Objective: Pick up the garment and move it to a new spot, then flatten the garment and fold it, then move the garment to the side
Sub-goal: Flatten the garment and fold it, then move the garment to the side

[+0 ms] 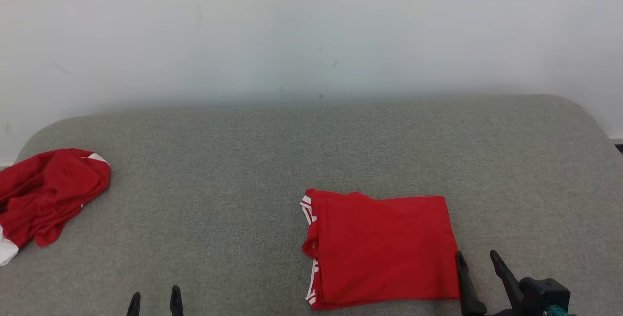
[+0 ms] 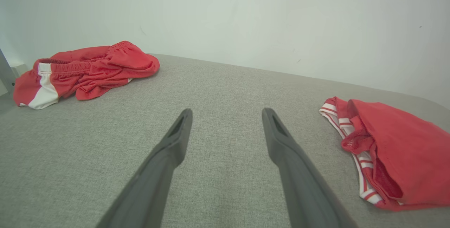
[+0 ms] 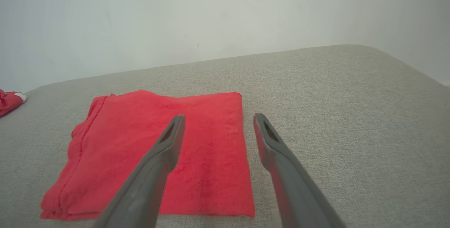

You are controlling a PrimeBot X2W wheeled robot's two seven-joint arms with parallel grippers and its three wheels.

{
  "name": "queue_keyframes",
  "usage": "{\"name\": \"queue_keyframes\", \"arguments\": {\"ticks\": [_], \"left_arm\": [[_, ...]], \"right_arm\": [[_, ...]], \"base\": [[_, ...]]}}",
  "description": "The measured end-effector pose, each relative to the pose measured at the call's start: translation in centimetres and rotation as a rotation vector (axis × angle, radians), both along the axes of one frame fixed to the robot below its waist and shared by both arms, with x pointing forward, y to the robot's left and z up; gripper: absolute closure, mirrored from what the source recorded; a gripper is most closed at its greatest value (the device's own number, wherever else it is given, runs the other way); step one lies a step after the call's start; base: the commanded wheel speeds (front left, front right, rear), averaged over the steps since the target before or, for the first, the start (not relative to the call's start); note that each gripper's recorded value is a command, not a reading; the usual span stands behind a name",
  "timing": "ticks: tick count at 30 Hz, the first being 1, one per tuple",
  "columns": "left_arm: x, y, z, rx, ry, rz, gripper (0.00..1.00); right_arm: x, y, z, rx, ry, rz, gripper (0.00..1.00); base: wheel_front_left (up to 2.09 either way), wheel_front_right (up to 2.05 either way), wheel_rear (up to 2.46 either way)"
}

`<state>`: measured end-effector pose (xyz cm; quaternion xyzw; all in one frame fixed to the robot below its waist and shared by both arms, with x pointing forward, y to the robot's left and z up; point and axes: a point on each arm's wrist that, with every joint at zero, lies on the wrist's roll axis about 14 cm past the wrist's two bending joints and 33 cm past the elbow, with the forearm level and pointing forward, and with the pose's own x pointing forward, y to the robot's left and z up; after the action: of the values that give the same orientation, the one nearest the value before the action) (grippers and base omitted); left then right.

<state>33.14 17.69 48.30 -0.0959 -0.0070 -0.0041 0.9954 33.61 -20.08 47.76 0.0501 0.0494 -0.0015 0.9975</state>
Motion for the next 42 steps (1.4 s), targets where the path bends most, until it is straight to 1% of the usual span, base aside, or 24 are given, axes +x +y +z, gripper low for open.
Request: {"name": "queue_keyframes", "arguments": {"ticks": [20,24,28,32,33,35,36,40,42], "left_arm": [[0.4,0.0,-1.0,0.007,0.034,-0.002,0.0],[0.5,-0.5,-0.9,0.0,0.031,-0.011,0.0],[0.5,-0.8,-0.7,-0.004,0.025,-0.016,0.0],[0.5,-0.8,-0.6,-0.004,0.021,-0.013,0.0],[0.5,-0.7,-0.5,-0.004,0.02,-0.012,0.0],[0.5,-0.7,-0.5,-0.005,0.018,-0.01,0.0],[0.6,-0.6,-0.5,-0.005,0.018,-0.01,0.0],[0.7,-0.9,-0.6,-0.006,0.022,-0.02,0.0],[0.7,-1.1,-0.7,-0.007,0.027,-0.029,0.0]], "right_arm": [[-0.2,-0.1,-1.1,0.033,0.03,-0.01,0.0],[0.2,0.1,-0.7,0.032,0.02,-0.005,0.0],[0.9,0.4,0.7,-0.004,-0.014,0.011,0.0],[1.5,0.2,1.7,-0.029,-0.018,0.021,0.0],[1.6,0.0,1.6,-0.033,0.003,0.02,0.0],[1.7,-0.6,0.7,-0.054,0.096,0.025,0.0],[1.6,-1.2,0.0,-0.048,0.157,0.014,0.0],[1.1,-3.7,-3.3,-0.029,0.488,-0.025,0.0],[1.4,-4.8,-3.5,-0.011,0.578,-0.051,0.0]], "base": [[0.0,0.0,0.0],[0.0,0.0,0.0],[0.0,0.0,0.0],[0.0,0.0,0.0],[0.0,0.0,0.0],[0.0,0.0,0.0],[0.0,0.0,0.0],[0.0,0.0,0.0],[0.0,0.0,0.0]]}}
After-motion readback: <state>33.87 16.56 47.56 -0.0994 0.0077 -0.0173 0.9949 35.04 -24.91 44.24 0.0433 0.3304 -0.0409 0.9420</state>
